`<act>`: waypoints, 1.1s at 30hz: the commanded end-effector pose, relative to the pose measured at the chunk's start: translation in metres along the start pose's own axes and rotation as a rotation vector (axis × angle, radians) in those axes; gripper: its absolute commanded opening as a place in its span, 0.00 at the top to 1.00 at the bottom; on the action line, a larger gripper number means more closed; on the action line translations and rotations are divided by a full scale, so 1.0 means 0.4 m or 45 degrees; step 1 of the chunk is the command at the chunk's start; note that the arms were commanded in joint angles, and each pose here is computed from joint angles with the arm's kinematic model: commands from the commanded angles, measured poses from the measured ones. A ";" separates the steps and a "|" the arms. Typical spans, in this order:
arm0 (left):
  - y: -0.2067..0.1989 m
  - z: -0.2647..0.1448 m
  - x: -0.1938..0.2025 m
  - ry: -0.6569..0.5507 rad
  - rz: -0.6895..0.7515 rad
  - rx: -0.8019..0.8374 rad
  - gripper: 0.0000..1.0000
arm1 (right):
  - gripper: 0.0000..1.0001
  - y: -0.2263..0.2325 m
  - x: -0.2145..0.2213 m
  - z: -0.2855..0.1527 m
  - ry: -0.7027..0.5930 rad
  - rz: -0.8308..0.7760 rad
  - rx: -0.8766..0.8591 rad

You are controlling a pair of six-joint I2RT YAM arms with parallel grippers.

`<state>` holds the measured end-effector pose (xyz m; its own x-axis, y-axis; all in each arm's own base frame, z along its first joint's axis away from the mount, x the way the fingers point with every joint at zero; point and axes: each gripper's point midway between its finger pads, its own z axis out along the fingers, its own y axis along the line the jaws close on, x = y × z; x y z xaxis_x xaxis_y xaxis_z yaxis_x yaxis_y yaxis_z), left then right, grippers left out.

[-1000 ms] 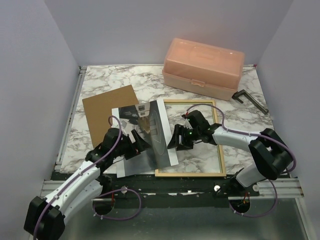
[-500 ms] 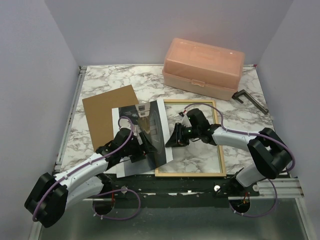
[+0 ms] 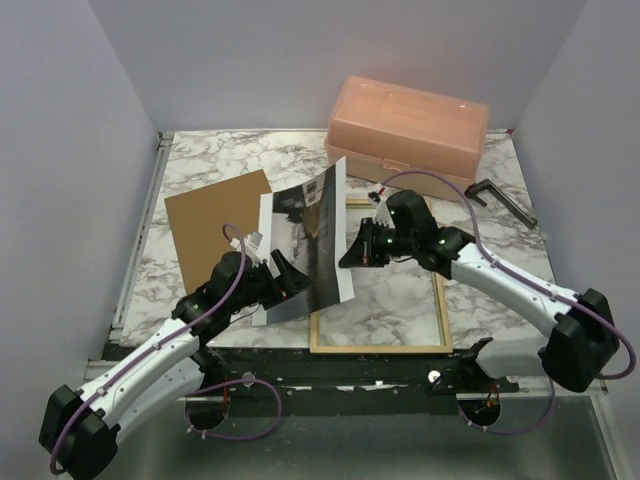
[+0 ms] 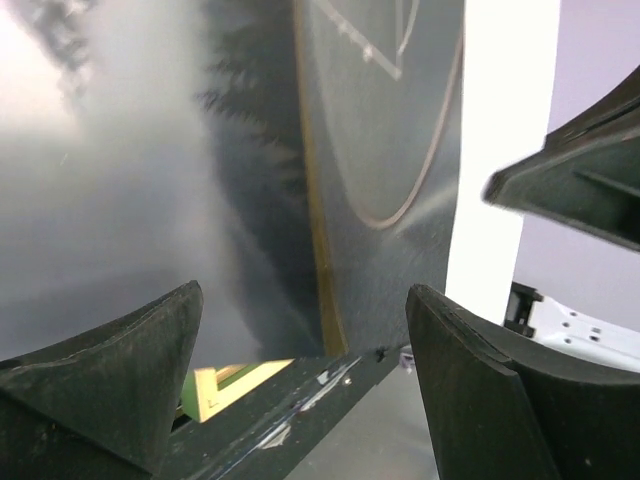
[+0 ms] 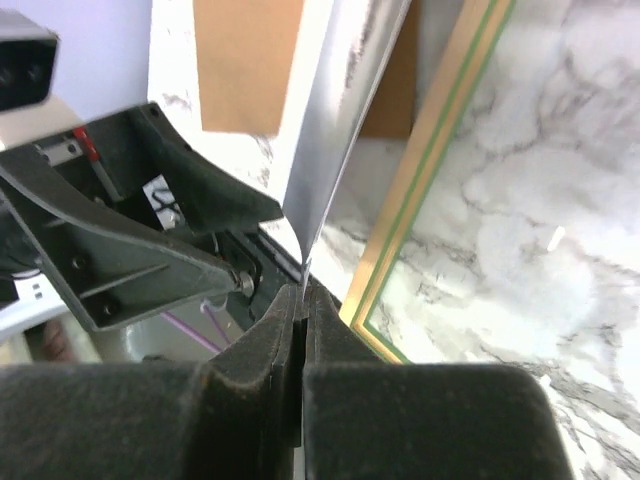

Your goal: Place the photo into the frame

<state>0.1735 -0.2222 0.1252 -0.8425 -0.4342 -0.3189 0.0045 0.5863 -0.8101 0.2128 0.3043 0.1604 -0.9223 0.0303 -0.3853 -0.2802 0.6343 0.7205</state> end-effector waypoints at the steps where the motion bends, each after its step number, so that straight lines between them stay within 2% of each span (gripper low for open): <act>1: -0.052 -0.043 -0.035 -0.093 0.058 0.067 0.16 | 1.00 0.012 -0.080 -0.122 -0.191 -0.155 0.203; 5: -0.063 -0.065 -0.040 -0.119 0.069 0.088 0.16 | 1.00 0.051 -0.154 -0.245 -0.361 -0.254 0.323; 11: -0.074 -0.071 -0.048 -0.136 0.079 0.100 0.16 | 1.00 0.073 -0.231 -0.423 -0.504 -0.399 0.577; 18: -0.081 -0.065 -0.043 -0.108 0.083 0.104 0.16 | 1.00 0.037 -0.237 -0.524 -0.400 -0.540 0.842; 22: -0.078 -0.070 -0.038 -0.106 0.076 0.110 0.16 | 1.00 0.023 -0.216 -0.493 -0.256 -0.575 0.853; 29: -0.087 -0.085 -0.041 -0.120 0.071 0.128 0.16 | 0.99 0.025 -0.139 -0.323 0.053 -0.525 0.612; 33: -0.094 -0.089 -0.042 -0.125 0.063 0.144 0.15 | 1.00 0.043 -0.104 -0.241 0.106 -0.462 0.435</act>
<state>0.1694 -0.2121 0.1664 -0.7890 -0.4675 -0.3986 0.0954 0.5478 -0.8312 0.2386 0.2065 0.2583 -0.7760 -0.2790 -0.5657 -0.4287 0.8911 0.1486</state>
